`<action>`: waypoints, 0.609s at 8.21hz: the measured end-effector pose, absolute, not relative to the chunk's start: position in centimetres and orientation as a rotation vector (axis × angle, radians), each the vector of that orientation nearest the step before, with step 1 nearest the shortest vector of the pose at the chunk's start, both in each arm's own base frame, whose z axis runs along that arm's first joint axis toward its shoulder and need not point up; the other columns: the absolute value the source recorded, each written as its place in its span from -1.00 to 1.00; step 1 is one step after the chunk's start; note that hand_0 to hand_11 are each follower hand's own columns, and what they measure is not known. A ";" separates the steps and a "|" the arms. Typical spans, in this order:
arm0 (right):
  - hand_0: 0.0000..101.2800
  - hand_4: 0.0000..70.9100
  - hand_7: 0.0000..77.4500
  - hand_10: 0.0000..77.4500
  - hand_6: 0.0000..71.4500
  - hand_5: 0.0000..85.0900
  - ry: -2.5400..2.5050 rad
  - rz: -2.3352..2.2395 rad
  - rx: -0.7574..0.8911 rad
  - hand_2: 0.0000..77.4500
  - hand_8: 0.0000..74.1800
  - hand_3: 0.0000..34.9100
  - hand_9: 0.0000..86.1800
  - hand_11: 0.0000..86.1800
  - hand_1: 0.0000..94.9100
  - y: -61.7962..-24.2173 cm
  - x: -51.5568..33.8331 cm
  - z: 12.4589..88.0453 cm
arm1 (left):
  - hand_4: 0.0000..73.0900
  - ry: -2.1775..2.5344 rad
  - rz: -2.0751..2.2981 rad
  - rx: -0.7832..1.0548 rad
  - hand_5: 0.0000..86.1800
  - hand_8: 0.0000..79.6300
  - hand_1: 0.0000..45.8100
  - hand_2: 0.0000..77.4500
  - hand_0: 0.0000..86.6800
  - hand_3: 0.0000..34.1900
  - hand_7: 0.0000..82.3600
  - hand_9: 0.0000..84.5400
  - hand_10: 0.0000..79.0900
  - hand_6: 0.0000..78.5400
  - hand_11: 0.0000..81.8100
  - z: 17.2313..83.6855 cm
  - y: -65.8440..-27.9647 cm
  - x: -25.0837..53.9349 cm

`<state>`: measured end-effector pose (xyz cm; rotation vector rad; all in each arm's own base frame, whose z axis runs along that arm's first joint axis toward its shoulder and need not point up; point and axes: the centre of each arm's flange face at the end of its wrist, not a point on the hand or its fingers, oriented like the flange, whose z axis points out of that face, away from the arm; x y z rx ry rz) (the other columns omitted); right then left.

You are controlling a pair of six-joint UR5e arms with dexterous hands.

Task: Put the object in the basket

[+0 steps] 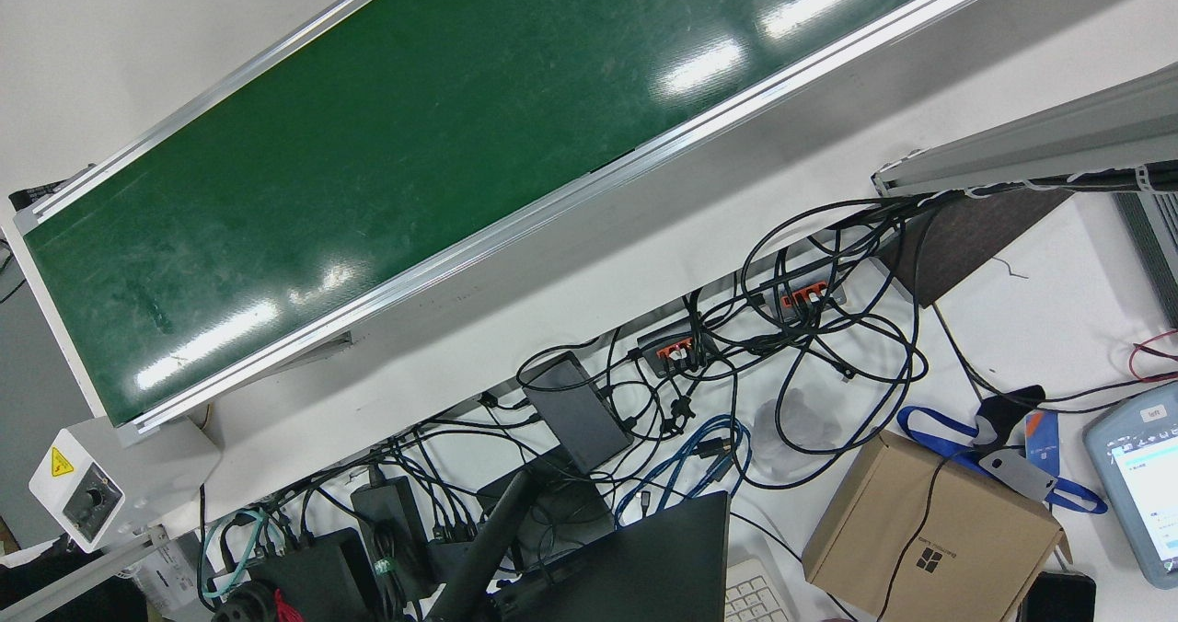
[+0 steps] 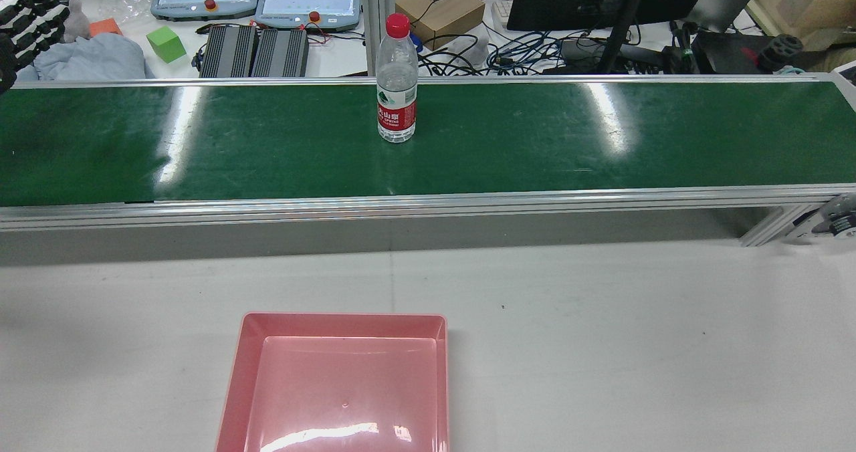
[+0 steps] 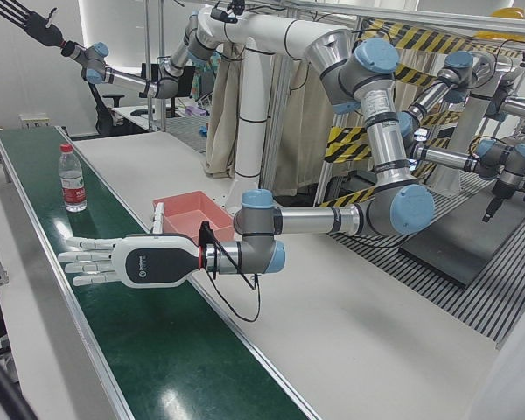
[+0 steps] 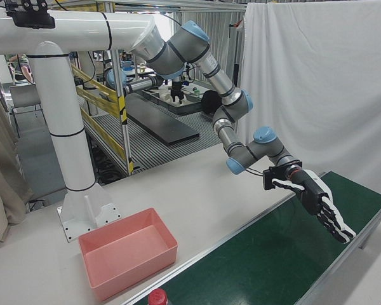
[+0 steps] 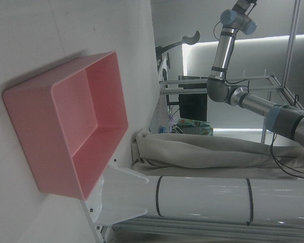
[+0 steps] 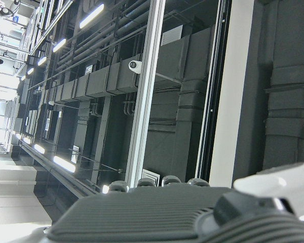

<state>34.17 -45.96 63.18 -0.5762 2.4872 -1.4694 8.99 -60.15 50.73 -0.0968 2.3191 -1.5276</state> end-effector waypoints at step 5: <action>-1.00 -0.98 -0.99 -0.99 -1.00 -1.00 2.486 -1.469 -0.577 -0.97 -1.00 -0.99 -1.00 -1.00 -1.00 -45.9 34.2 63.2 | -0.97 2.323 -1.524 -0.093 -0.71 -0.97 -0.98 -0.97 0.05 -0.93 -0.99 -0.97 -0.99 -0.99 -0.97 50.1 -60.2 9.1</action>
